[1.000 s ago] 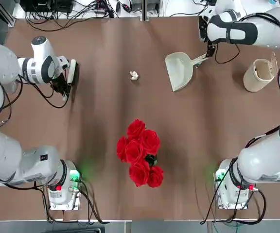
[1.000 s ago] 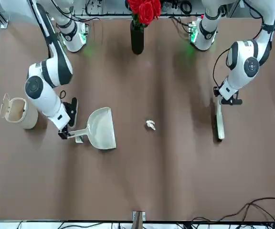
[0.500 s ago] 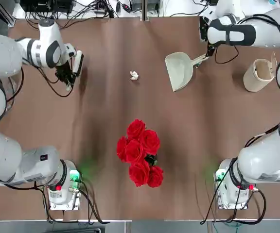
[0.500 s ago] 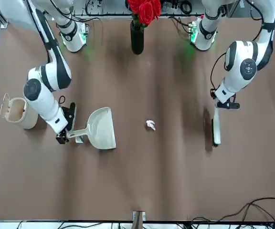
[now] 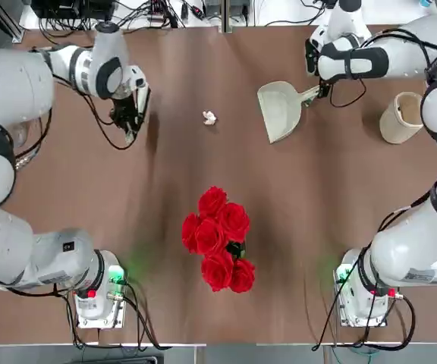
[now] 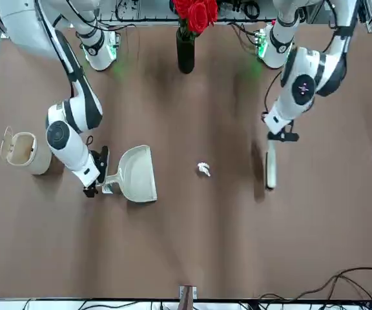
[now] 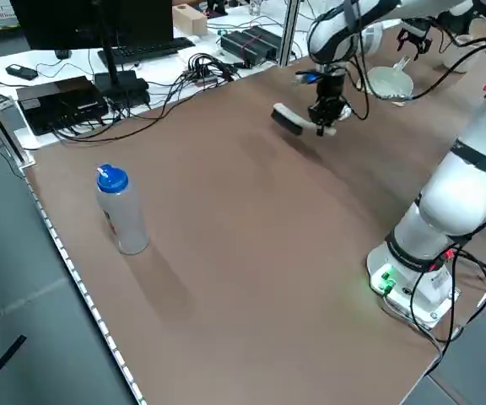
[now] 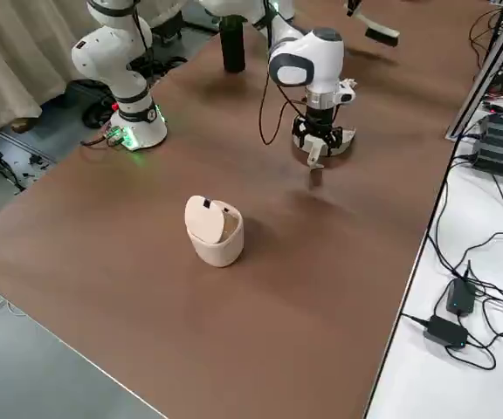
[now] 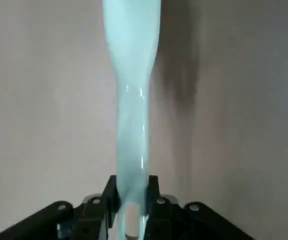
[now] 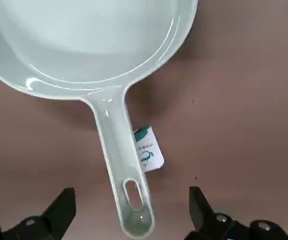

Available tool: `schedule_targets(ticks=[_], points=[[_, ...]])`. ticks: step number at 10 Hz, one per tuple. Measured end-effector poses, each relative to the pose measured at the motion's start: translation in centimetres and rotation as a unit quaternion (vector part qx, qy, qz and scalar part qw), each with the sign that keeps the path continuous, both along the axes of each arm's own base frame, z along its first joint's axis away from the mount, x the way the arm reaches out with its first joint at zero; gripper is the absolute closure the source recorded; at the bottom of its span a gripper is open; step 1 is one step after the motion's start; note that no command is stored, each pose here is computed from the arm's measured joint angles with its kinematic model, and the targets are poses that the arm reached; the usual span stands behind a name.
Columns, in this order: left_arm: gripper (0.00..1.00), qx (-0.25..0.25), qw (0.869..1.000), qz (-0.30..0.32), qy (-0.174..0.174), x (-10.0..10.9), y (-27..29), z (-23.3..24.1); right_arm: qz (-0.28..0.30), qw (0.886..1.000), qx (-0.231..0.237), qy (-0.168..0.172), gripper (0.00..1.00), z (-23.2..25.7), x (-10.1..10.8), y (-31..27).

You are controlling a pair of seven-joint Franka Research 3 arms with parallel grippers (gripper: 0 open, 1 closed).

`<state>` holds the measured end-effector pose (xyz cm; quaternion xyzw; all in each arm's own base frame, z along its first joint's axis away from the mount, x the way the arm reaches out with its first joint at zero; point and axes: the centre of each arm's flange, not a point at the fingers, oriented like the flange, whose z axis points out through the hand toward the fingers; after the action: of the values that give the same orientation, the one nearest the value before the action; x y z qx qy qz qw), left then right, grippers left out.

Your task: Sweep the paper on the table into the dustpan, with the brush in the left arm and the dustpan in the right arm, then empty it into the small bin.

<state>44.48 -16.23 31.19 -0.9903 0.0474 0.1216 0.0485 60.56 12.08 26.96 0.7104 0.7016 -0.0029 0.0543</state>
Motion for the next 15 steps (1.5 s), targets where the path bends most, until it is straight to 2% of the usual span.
schedule_targets(ticks=[2,7,11,14,15], points=[[0.73,-0.003,1.0,0.003,0.018,-0.5,-2.1,0.9,0.0,1.0,-0.007,-0.001,0.0,-0.6,0.0,0.4],[0.73,-0.009,0.999,0.03,0.022,-0.8,-4.8,2.6,0.009,1.0,-0.009,-0.008,0.03,-3.2,0.1,1.0],[0.73,-0.013,0.999,0.037,0.032,-0.7,-5.1,3.1,0.01,1.0,-0.007,-0.009,0.1,-3.6,0.1,1.1],[0.73,-0.011,0.999,0.038,0.037,-0.3,-5.4,4.3,0.015,1.0,-0.011,-0.01,0.32,-3.6,0.0,1.4],[0.73,-0.013,0.998,0.042,0.034,0.0,-5.5,4.9,0.017,1.0,-0.012,-0.01,0.48,-3.6,0.0,1.4]])
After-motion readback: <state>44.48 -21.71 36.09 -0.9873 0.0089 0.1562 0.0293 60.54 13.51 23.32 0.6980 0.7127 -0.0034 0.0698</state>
